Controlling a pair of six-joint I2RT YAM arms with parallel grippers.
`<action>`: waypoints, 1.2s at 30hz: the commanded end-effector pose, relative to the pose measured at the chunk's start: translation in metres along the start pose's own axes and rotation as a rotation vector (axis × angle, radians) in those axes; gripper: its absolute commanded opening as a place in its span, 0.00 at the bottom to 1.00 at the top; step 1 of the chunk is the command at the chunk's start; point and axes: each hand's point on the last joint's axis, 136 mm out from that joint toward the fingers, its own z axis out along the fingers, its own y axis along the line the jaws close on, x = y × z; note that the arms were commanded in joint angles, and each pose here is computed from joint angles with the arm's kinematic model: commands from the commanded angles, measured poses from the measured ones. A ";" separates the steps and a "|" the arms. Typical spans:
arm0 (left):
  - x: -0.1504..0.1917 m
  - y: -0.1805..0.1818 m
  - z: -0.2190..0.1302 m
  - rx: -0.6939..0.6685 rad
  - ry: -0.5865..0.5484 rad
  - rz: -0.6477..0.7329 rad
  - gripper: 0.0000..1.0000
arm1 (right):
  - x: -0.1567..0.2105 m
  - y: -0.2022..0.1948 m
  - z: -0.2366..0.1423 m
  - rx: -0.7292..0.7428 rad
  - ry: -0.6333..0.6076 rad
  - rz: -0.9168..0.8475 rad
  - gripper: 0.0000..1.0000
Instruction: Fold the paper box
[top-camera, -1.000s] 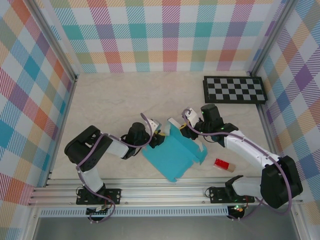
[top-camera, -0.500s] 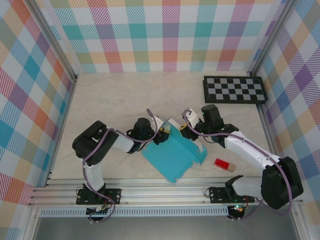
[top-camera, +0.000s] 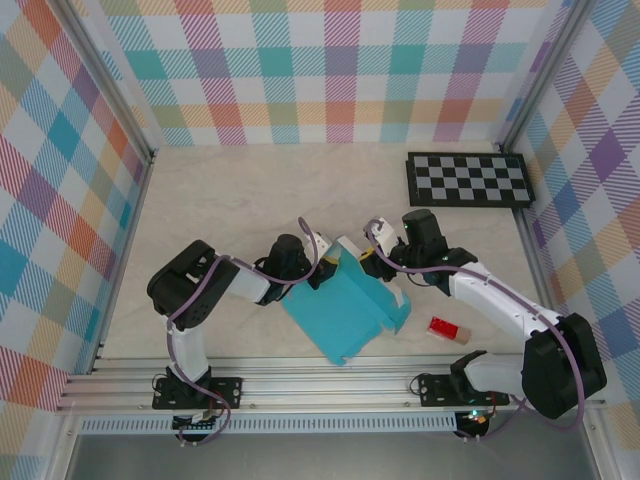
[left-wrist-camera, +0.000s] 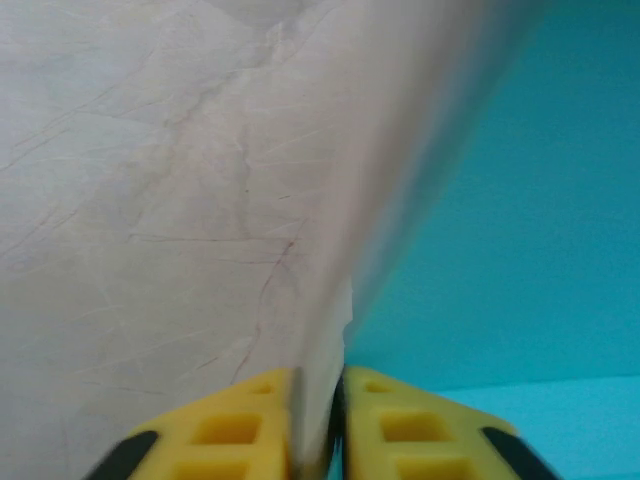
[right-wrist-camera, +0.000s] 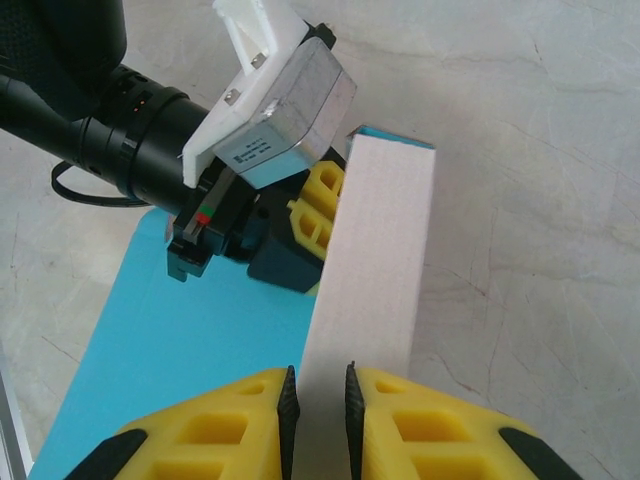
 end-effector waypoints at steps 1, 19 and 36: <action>0.013 -0.001 0.003 -0.001 0.053 0.013 0.09 | 0.003 0.010 -0.004 -0.040 0.001 -0.004 0.22; 0.006 0.013 -0.001 -0.177 0.032 0.040 0.17 | 0.009 0.011 -0.005 -0.030 0.001 -0.017 0.20; -0.056 0.009 -0.065 -0.208 -0.115 0.085 0.48 | 0.002 0.010 -0.010 -0.017 0.000 -0.063 0.20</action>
